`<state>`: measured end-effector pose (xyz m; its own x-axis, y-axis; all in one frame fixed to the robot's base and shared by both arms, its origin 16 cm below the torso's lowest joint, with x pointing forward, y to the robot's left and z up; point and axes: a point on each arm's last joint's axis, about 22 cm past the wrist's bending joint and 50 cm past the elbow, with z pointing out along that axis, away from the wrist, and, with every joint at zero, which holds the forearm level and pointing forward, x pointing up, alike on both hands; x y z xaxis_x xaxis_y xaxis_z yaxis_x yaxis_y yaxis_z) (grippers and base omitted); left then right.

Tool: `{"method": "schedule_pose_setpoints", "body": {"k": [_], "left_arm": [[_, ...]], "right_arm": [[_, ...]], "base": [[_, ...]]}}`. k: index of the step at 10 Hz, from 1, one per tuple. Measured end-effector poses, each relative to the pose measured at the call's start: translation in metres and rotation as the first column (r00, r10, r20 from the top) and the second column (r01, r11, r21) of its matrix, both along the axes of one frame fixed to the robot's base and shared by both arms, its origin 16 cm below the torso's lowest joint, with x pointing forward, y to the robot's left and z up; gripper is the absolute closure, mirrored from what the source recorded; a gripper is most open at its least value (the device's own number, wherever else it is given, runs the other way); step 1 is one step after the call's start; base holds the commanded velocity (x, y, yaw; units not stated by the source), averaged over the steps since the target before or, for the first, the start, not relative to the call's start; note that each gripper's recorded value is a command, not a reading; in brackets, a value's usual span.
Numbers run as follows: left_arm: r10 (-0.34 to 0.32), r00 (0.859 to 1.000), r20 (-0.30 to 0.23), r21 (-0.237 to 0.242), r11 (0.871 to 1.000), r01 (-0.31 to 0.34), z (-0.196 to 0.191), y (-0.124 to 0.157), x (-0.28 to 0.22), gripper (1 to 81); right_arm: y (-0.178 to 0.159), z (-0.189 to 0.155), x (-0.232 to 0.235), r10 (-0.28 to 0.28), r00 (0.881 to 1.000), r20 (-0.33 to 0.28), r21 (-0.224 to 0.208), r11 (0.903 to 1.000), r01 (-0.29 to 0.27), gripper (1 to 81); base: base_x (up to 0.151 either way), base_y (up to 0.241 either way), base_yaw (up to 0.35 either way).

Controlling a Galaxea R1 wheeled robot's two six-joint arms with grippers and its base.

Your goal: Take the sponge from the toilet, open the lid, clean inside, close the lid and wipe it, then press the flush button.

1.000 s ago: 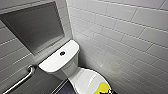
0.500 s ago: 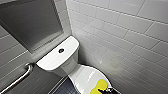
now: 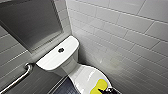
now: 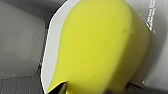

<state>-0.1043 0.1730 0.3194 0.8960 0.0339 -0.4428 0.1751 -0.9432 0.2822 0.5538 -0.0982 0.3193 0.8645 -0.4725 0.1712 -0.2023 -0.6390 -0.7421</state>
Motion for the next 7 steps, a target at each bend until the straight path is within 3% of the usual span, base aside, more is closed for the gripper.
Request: {"method": "schedule_pose_setpoints", "body": {"k": [3,4,7], "left_arm": [[0.0,1.0,-0.001,0.0,1.0,0.0,0.0002,0.0,-0.0004,1.0],[0.0,1.0,0.0,0.0,1.0,0.0,0.0,0.0,0.0,1.0],[0.002,1.0,-0.001,-0.003,1.0,-0.002,0.0004,-0.0027,-0.0003,1.0]], "right_arm": [[-0.0001,-0.0001,-0.0004,0.0,1.0,0.0,0.0,1.0,0.0,1.0],[0.0004,-0.0006,-0.0022,0.009,1.0,0.004,-0.005,0.9999,-0.009,81.1],[0.0026,-0.0035,-0.0051,-0.007,1.0,-0.017,0.003,1.0,0.007,81.1]], "base": [[0.0,0.0,0.0],[0.0,0.0,0.0],[0.0,0.0,0.0]]}}
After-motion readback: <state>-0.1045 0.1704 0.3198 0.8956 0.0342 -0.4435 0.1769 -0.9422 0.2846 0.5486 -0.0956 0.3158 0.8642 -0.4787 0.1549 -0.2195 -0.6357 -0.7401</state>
